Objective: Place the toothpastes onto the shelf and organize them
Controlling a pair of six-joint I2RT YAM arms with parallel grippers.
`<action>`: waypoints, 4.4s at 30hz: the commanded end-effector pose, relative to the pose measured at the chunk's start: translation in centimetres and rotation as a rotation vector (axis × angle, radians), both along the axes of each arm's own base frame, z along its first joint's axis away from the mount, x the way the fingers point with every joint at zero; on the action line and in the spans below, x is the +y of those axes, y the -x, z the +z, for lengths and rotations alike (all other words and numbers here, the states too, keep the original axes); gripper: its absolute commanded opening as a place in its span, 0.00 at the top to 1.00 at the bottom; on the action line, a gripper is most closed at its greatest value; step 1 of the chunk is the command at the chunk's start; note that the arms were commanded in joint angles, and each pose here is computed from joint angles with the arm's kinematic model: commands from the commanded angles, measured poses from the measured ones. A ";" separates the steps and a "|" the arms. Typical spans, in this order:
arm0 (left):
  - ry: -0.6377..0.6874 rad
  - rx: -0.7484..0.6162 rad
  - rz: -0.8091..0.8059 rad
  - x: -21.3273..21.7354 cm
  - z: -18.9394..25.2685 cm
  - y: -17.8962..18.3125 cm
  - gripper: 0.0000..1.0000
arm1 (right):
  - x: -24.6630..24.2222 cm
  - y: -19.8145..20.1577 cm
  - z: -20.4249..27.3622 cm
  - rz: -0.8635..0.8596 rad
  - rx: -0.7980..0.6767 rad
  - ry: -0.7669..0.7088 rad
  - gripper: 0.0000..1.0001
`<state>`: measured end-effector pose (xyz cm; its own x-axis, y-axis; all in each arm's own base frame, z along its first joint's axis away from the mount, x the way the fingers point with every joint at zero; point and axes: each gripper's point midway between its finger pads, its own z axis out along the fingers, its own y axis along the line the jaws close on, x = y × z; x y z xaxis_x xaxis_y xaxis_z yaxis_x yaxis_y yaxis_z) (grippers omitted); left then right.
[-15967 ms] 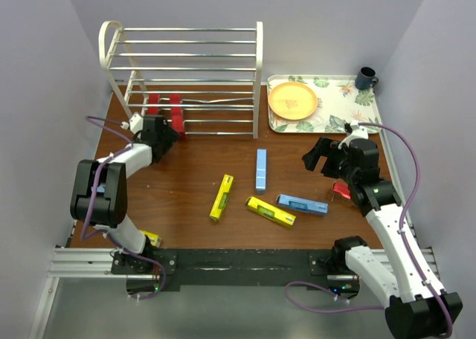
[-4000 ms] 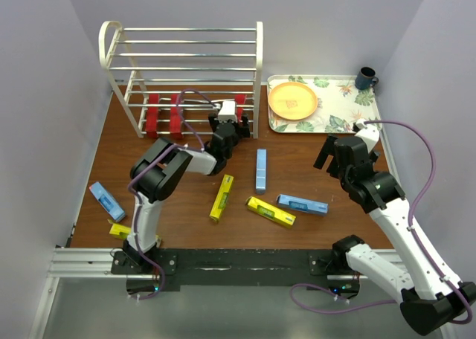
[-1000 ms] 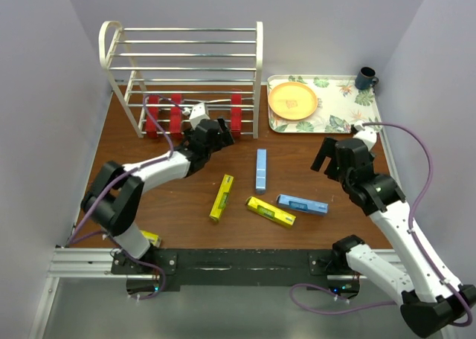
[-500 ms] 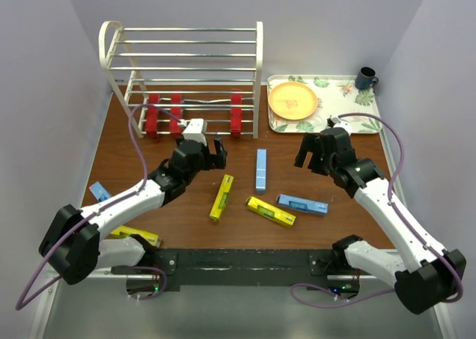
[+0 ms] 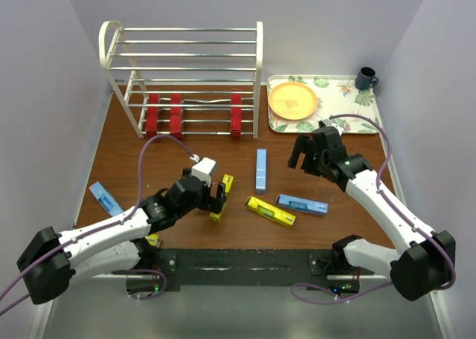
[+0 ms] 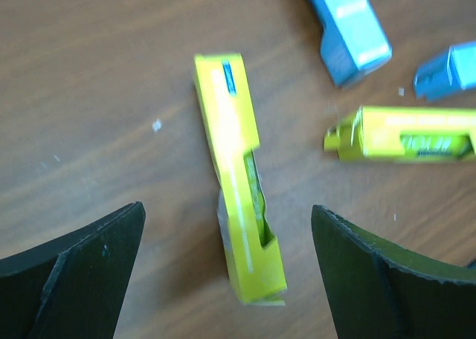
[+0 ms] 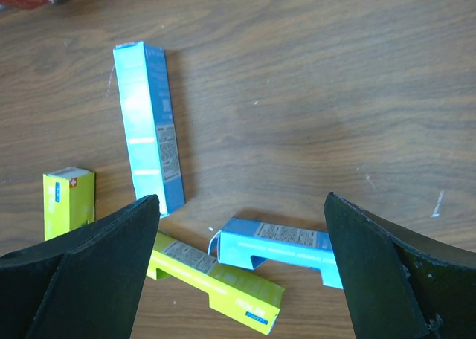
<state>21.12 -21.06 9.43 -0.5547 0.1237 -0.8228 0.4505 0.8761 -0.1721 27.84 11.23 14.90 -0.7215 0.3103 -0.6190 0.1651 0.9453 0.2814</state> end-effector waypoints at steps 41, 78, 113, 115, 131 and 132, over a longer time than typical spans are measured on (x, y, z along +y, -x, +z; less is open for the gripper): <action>-0.063 -0.058 0.075 -2.0 -1.4 2.6 0.79 | 2.0 -1.9 -1.0 0.033 0.023 -0.046 0.04; -0.014 -0.282 0.425 15.0 19.4 -19.0 0.77 | -0.1 0.1 2.2 0.094 -0.100 0.026 0.03; -0.133 -0.294 0.438 23.7 16.5 -28.9 0.63 | -0.5 0.5 3.0 0.157 -0.231 0.046 0.02; -0.150 -0.283 0.454 24.0 16.3 -28.7 0.62 | -0.5 0.6 3.0 0.157 -0.229 0.046 0.02; -0.173 -0.208 0.453 24.2 14.7 -28.2 0.56 | -0.7 1.0 2.7 0.149 -0.222 0.046 0.02; -0.174 -0.204 0.454 24.3 14.7 -28.2 0.56 | -0.8 1.0 2.7 0.148 -0.222 0.047 0.02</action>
<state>49.03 2.70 22.86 -0.4254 0.0307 -0.9045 0.0314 0.9993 0.0192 26.58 10.62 17.13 -0.6259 0.1758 -0.7598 -0.0347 0.9670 0.2524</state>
